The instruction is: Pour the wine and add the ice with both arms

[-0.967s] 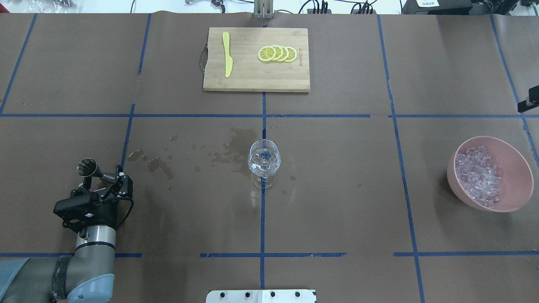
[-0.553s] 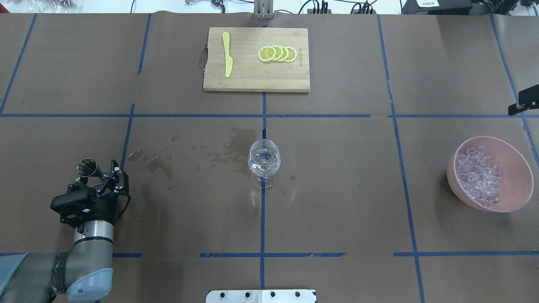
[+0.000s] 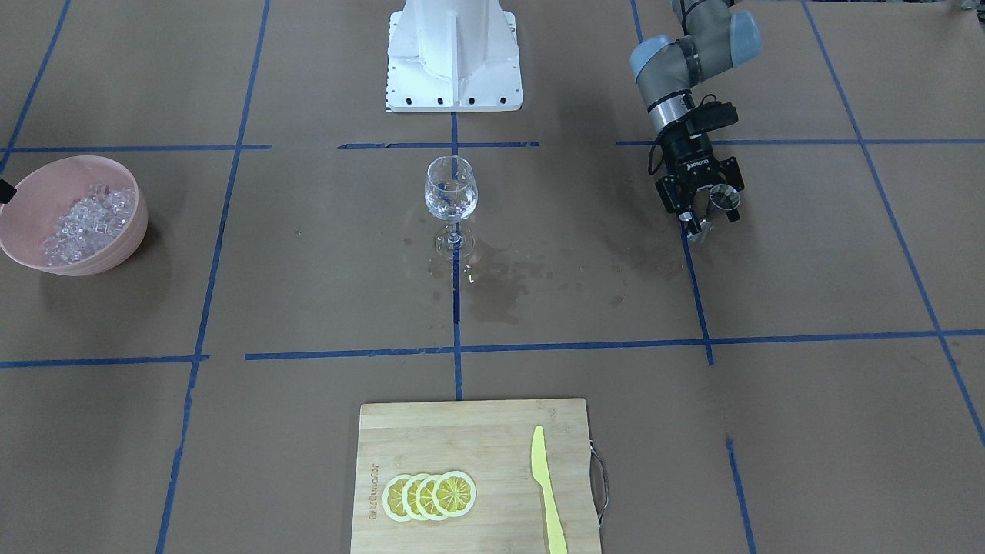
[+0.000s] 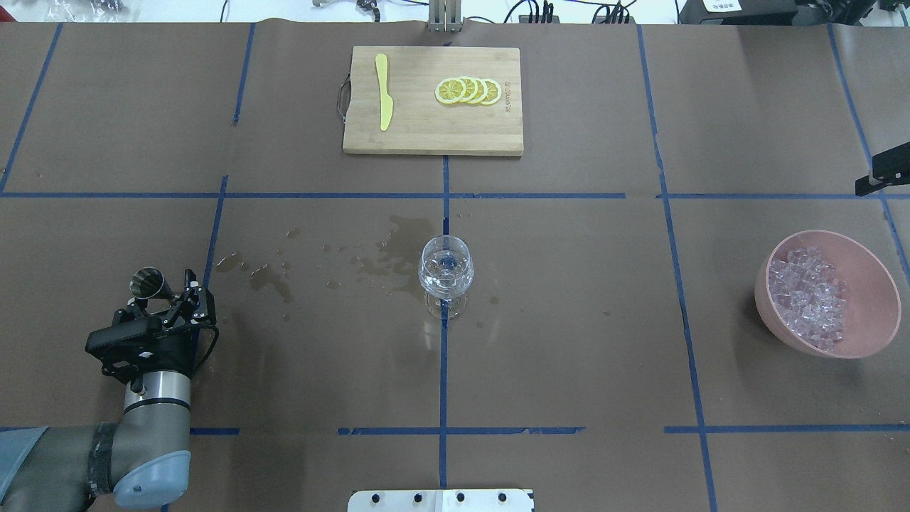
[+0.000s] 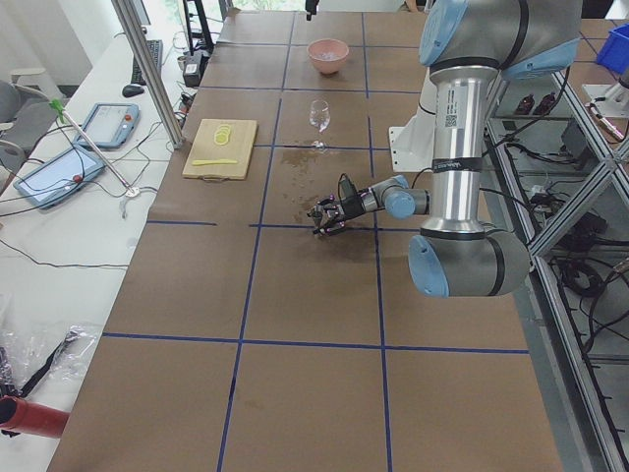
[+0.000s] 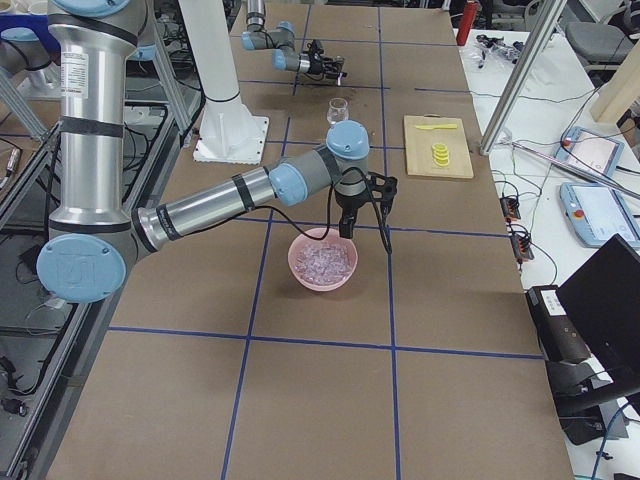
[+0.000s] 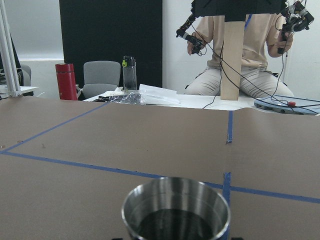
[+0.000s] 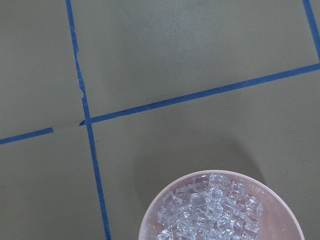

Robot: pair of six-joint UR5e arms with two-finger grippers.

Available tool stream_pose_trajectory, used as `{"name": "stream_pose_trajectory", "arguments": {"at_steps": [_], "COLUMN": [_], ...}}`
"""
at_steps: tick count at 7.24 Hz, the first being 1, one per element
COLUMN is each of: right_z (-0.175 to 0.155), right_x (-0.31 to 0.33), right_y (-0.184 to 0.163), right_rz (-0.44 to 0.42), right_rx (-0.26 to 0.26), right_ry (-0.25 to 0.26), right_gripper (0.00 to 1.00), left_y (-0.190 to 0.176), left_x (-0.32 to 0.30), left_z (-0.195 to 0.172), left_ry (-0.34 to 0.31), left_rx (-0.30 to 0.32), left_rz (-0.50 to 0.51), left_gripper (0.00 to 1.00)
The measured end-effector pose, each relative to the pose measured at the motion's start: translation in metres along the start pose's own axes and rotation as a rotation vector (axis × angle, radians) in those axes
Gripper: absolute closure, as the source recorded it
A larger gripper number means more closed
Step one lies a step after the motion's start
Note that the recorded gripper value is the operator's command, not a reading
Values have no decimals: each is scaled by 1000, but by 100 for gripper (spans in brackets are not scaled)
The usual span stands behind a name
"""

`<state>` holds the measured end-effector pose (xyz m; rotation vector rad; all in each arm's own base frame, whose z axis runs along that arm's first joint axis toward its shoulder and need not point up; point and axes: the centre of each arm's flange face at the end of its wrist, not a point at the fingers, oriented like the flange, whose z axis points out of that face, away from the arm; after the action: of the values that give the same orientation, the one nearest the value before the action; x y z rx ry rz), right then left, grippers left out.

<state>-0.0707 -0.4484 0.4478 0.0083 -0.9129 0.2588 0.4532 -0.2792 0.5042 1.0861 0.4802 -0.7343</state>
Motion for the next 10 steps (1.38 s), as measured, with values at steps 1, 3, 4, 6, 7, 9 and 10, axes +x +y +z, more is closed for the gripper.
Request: {"name": "stream_pose_trajectory", "arguments": {"at_steps": [1, 3, 4, 6, 7, 9, 10], "right_z": [0, 0, 0, 0, 0, 0, 1], "right_x": [0, 0, 0, 1, 1, 1, 1], "right_y": [0, 0, 0, 0, 0, 0, 0], "right_rz": [0, -1, 0, 1, 1, 1, 2], "right_rx": [0, 0, -1, -2, -1, -1, -1], "right_ry": [0, 0, 0, 1, 1, 2, 2], "right_gripper": [0, 0, 0, 0, 0, 0, 0], "left_y": [1, 3, 5, 7, 8, 10, 11], "left_x": [0, -1, -2, -2, -3, -4, -5], "left_z": [0, 0, 1, 1, 1, 1, 2], "left_ry": [1, 0, -1, -3, -2, -3, -4], "left_rx": [0, 0, 0, 0, -1, -1, -1], "left_rz": [1, 7, 10, 15, 16, 20, 22], "left_gripper": [32, 33, 33, 50, 71, 100, 100]}}
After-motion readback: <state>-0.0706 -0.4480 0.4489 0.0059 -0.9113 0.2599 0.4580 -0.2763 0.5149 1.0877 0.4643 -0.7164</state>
